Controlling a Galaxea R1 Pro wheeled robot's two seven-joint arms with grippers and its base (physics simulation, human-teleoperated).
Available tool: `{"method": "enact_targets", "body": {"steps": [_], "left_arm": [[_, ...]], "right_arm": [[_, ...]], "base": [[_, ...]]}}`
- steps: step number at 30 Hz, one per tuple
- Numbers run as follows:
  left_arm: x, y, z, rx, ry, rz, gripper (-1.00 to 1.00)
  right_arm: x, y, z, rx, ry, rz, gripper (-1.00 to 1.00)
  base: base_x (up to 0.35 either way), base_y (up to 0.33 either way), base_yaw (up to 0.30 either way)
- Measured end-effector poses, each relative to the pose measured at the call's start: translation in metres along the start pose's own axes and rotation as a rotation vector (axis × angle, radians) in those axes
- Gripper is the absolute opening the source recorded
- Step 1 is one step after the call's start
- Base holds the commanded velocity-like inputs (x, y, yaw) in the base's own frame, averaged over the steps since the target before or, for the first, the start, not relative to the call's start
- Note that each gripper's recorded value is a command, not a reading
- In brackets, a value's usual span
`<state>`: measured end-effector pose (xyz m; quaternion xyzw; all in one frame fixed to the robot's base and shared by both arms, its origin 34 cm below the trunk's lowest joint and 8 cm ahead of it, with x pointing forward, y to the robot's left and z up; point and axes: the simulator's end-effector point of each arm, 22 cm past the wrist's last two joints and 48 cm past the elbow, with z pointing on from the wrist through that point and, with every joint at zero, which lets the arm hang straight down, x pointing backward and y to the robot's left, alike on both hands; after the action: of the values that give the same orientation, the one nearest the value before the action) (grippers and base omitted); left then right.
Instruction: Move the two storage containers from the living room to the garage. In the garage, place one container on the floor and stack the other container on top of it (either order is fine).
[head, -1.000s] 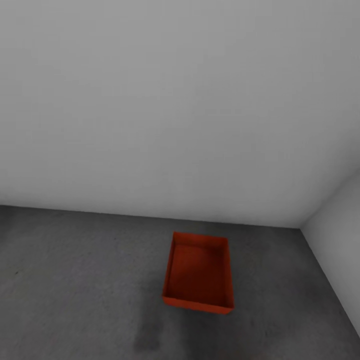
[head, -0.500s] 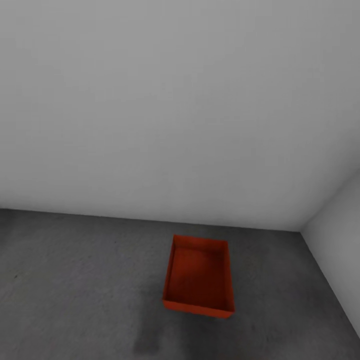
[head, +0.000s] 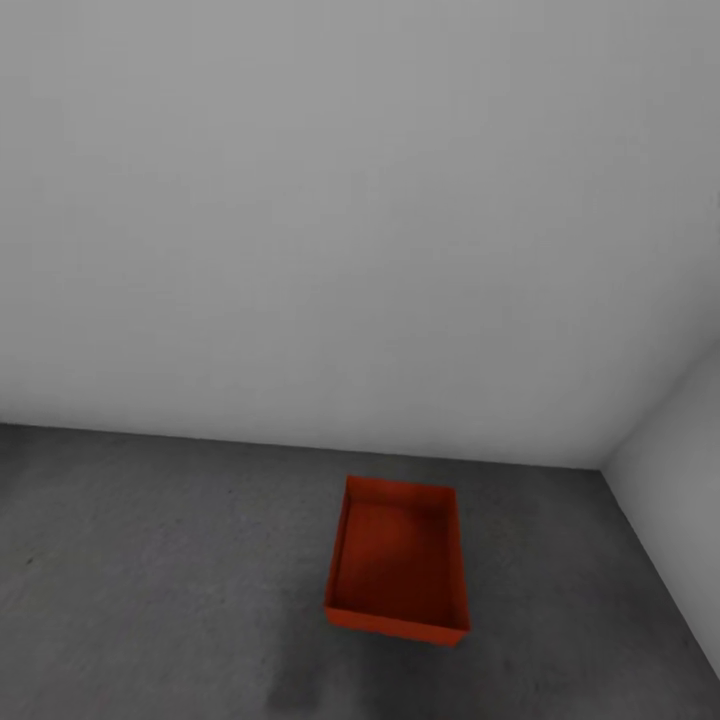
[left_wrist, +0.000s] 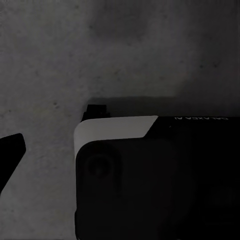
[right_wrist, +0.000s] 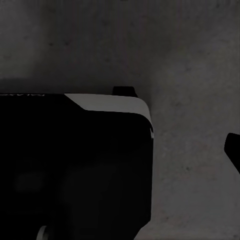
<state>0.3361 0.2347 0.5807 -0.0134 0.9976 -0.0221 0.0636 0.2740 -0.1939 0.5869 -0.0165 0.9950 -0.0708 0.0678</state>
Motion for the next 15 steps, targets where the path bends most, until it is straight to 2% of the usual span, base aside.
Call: {"method": "enact_targets", "body": {"steps": [15], "left_arm": [[-0.0097, -0.0005, -0.0039, 0.001, -0.023, 0.001, 1.0]], "right_arm": [[-0.0092, -0.0007, -0.0023, 0.001, -0.021, 0.003, 1.0]], "base": [[0.0, 0.0, 0.0]]}}
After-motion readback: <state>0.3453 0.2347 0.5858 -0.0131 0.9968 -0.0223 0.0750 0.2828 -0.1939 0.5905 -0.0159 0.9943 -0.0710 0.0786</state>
